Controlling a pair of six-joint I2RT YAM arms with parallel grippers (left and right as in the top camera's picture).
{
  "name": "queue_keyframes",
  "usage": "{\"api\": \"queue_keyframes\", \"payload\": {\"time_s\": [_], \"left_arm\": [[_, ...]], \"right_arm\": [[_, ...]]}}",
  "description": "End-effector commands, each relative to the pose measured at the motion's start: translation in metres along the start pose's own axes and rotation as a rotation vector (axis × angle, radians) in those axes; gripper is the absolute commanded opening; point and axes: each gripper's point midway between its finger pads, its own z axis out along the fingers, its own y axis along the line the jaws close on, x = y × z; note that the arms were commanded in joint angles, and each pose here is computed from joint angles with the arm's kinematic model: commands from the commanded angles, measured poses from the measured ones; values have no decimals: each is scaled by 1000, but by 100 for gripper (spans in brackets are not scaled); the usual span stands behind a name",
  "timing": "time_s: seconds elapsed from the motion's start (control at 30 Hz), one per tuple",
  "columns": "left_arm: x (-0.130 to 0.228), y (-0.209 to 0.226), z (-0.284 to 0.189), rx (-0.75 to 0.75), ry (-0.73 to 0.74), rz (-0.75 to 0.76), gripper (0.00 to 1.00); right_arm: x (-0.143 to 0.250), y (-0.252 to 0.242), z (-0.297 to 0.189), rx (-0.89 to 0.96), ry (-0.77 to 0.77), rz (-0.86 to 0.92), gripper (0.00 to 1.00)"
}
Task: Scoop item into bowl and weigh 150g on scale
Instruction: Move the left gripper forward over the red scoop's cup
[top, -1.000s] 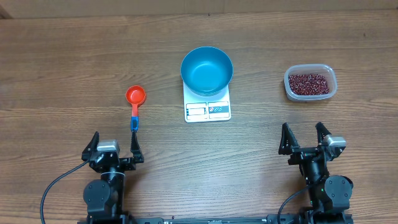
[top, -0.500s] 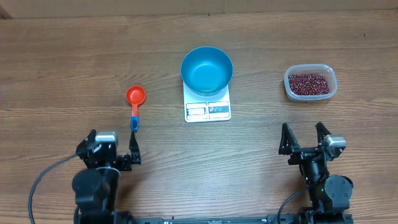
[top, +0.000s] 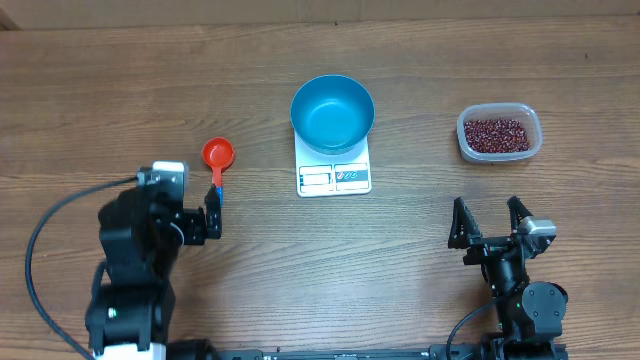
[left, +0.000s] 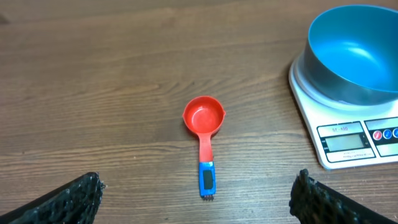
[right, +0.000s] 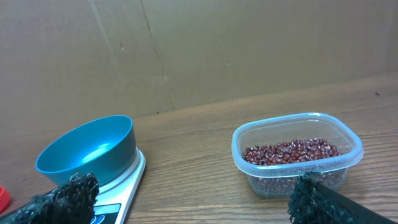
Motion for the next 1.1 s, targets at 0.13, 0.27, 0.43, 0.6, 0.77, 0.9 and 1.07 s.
{"api": "queue_keyframes", "payload": {"time_s": [0.13,0.27,0.43,0.6,0.77,0.9,1.07], "left_arm": [[-17,2,9,16,87,9,99],[-15,3,15,27,175,1,99],[-21,3,20,38,253,-4,99],[-27,-1,26,80,320,-8,99],[-28,0,35,87,378,-13,100],[-27,0,43,94,434,-19,99],[-31,1,54,105,496,-9,100]], "right_arm": [[2,0,0,0,-3,-8,100],[2,0,0,0,-3,-8,100],[2,0,0,0,-3,-8,100],[2,0,0,0,-3,-8,100],[2,0,0,0,-3,-8,100],[2,0,0,0,-3,-8,100],[2,0,0,0,-3,-8,100]]}}
